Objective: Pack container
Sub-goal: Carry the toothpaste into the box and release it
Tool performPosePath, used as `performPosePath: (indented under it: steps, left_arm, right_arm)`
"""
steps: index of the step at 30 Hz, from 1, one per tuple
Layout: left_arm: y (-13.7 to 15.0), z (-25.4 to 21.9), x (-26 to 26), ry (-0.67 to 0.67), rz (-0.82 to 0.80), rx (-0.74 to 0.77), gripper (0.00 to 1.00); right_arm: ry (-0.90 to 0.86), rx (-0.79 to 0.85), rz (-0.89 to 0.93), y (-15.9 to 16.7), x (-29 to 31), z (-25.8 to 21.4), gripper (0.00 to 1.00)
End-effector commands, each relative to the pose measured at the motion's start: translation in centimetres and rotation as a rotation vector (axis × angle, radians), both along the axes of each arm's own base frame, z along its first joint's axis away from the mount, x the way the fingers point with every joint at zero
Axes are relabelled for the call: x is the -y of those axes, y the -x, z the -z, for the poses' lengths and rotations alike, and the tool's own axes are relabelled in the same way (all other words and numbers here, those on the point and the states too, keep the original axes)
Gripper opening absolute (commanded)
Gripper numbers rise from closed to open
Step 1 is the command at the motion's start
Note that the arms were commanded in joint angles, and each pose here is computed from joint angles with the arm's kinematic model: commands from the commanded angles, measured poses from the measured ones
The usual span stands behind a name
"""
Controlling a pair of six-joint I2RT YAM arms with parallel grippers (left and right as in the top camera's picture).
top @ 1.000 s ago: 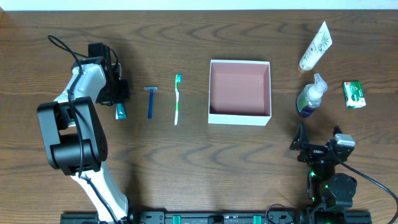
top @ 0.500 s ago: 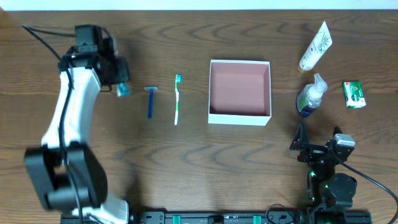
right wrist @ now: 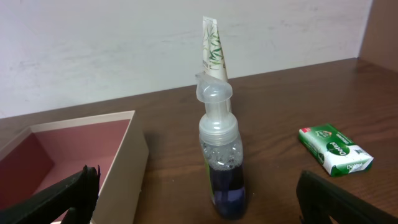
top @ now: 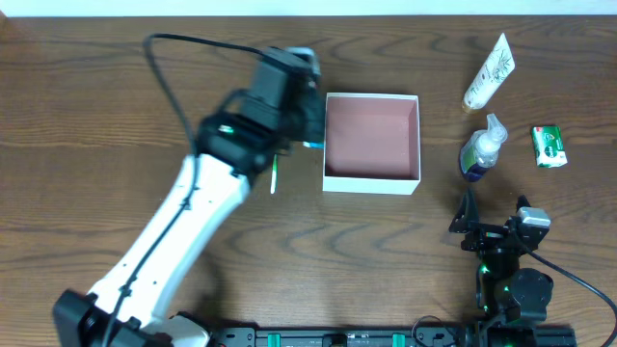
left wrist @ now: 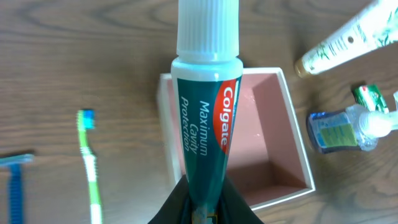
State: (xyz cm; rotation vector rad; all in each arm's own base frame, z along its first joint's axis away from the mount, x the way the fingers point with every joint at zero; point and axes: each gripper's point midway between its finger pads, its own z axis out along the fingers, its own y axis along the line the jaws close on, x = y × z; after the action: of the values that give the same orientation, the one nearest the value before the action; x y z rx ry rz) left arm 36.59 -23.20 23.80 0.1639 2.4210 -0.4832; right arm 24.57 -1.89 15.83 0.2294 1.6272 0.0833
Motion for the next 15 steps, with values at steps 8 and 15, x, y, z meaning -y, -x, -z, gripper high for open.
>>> performPosePath:
  steps: [8,15]
  left_arm:
    - [-2.0,6.8,3.0,-0.105,-0.132,-0.053,0.16]
    - [-3.3,11.0,4.4,-0.123,-0.122,-0.090,0.17]
  right_arm:
    - [0.014,-0.002,0.005,0.0,0.2,0.1,0.99]
    - [0.014,-0.002,0.005,0.0,0.2,0.1,0.99]
